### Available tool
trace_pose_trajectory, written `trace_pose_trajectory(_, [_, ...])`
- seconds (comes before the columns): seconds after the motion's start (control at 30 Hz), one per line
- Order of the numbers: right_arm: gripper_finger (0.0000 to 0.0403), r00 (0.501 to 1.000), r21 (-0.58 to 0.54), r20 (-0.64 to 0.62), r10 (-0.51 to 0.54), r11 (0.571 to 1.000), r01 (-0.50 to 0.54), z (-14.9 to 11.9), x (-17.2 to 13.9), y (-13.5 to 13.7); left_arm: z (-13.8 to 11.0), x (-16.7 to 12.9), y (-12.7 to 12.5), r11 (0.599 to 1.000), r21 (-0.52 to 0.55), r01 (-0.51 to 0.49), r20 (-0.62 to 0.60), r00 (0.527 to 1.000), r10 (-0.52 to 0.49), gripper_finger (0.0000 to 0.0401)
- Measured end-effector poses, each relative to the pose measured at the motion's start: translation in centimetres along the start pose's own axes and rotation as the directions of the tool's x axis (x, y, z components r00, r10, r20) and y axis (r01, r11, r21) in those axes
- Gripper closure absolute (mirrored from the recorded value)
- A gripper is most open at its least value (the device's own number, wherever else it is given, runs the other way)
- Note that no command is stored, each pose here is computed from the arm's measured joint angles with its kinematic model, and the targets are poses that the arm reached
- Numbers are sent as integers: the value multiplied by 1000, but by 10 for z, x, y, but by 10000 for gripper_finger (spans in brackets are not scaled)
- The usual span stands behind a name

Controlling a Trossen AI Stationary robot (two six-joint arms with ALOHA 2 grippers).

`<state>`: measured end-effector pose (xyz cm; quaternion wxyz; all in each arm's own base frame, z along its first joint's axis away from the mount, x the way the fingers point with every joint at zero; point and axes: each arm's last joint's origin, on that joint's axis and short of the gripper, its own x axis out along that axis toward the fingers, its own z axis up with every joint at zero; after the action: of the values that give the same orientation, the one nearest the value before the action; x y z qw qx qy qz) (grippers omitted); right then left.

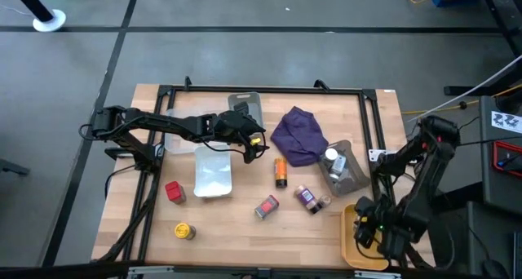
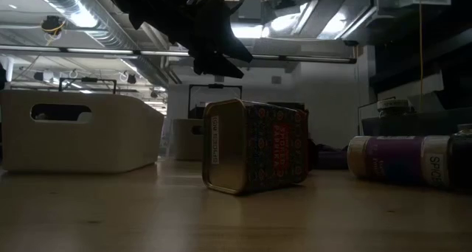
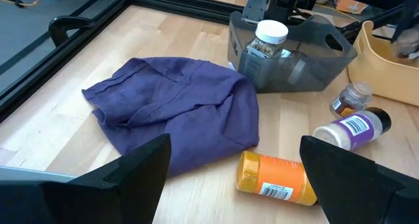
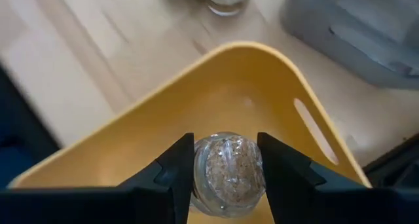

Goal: Sort spices by type
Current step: Put the top right brown seasoning bottle into the yellow bin

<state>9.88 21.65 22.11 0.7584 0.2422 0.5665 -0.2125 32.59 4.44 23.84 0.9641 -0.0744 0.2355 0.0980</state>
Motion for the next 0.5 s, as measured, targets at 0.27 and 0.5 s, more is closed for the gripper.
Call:
trace_pose_trajectory(0.27, [253, 977, -21, 70, -201, 979, 203, -13, 39, 7, 0, 0, 0, 1000, 3, 0, 0, 1000, 0, 79])
trace_pose_trajectory(0.5, [253, 931, -11, 162, -328, 943, 334, -15, 52, 3, 0, 0, 0, 1000, 3, 0, 0, 1000, 0, 79])
